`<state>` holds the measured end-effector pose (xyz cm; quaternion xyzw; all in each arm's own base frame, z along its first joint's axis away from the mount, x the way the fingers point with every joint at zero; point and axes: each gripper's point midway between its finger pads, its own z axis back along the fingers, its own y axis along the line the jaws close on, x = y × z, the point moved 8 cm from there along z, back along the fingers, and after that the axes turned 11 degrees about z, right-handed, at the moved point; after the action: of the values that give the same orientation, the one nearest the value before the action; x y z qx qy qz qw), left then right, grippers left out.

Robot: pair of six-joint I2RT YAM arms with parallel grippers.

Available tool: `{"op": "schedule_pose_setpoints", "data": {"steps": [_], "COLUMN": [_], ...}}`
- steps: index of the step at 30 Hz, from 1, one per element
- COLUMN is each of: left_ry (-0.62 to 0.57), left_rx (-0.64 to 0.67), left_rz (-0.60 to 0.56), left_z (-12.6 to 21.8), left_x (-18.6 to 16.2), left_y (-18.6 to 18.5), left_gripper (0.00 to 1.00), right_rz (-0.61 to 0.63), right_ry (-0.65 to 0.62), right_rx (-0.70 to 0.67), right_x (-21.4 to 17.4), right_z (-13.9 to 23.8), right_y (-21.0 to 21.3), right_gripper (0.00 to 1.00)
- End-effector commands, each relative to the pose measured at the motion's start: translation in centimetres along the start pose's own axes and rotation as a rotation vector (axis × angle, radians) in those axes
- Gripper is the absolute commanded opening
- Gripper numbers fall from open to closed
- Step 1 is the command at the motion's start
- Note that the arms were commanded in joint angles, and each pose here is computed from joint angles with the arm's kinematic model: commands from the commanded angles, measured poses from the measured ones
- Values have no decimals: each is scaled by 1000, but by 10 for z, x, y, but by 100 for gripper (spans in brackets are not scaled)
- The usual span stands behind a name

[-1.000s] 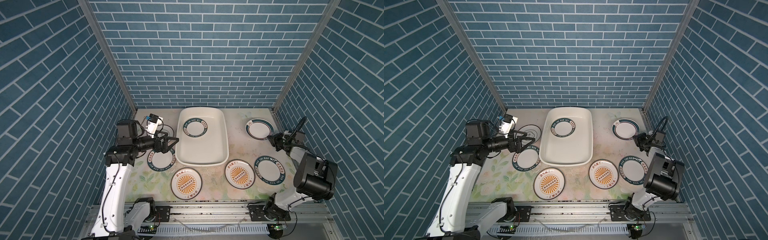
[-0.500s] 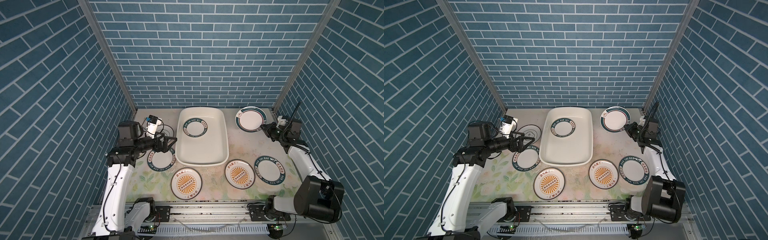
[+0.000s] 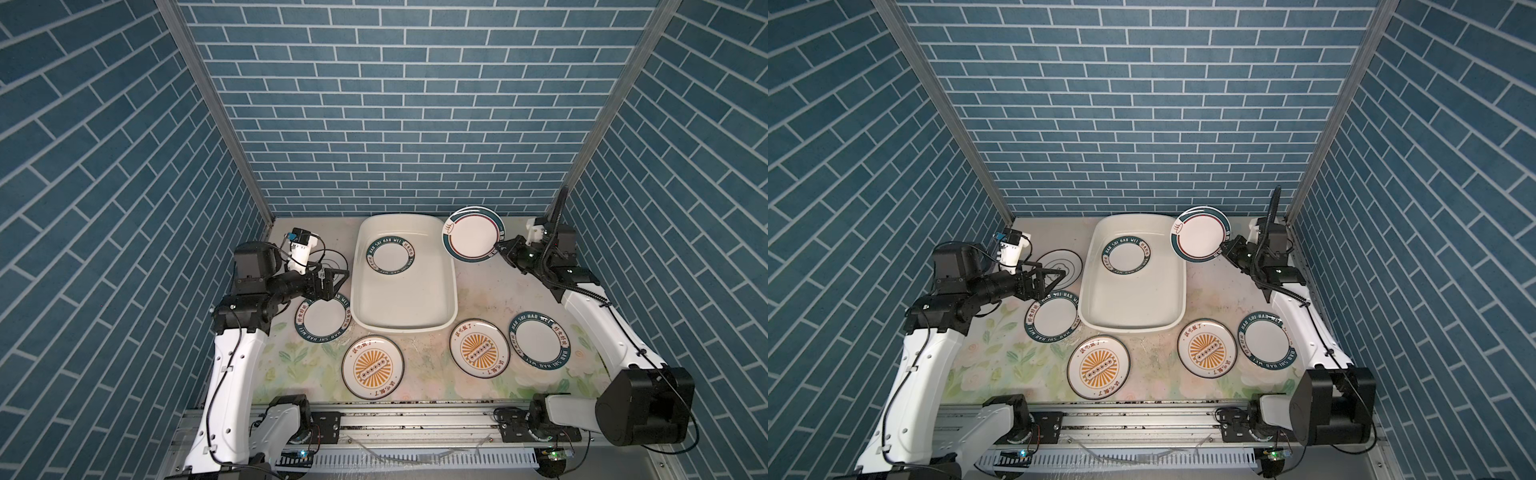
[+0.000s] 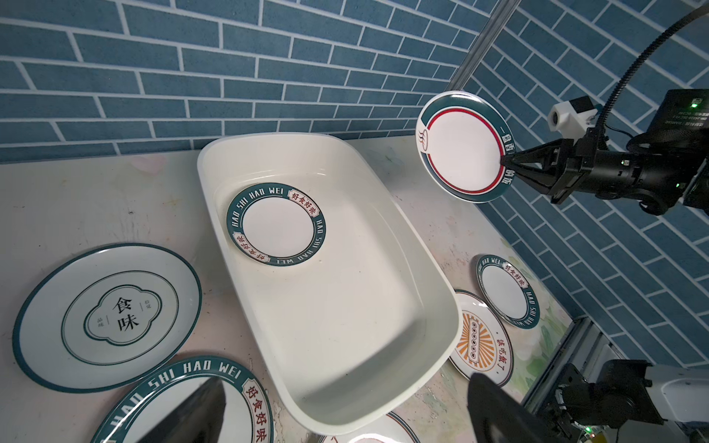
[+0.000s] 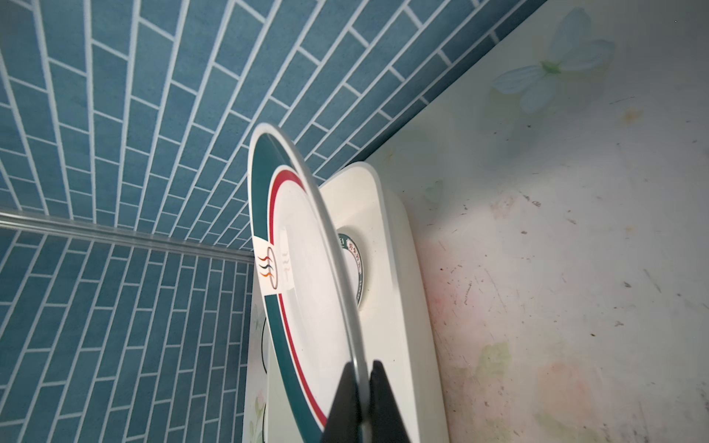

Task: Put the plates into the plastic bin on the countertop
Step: 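Lift the plate upright with the right gripper and carry it over the bin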

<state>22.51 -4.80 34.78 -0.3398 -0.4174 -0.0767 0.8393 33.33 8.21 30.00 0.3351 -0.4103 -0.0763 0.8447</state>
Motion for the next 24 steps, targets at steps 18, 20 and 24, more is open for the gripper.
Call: {"op": "schedule_pose_setpoints", "data": {"steps": [18, 20, 24], "left_ry": [8, 7, 7], "left_rx": [-81, -82, -93], "left_rz": [-65, -66, -62], "left_z": [13, 13, 13], "left_x": [5, 6, 5], "left_y": [-17, -18, -19], "left_gripper": [100, 100, 99], "right_rz": [202, 203, 206], "right_ry": [60, 67, 86], "right_rx": [136, 135, 143], "right_x": [-12, -14, -22], "right_z": [-69, -75, -90], "right_y": [99, 102, 106], "right_gripper": [1, 1, 1]}}
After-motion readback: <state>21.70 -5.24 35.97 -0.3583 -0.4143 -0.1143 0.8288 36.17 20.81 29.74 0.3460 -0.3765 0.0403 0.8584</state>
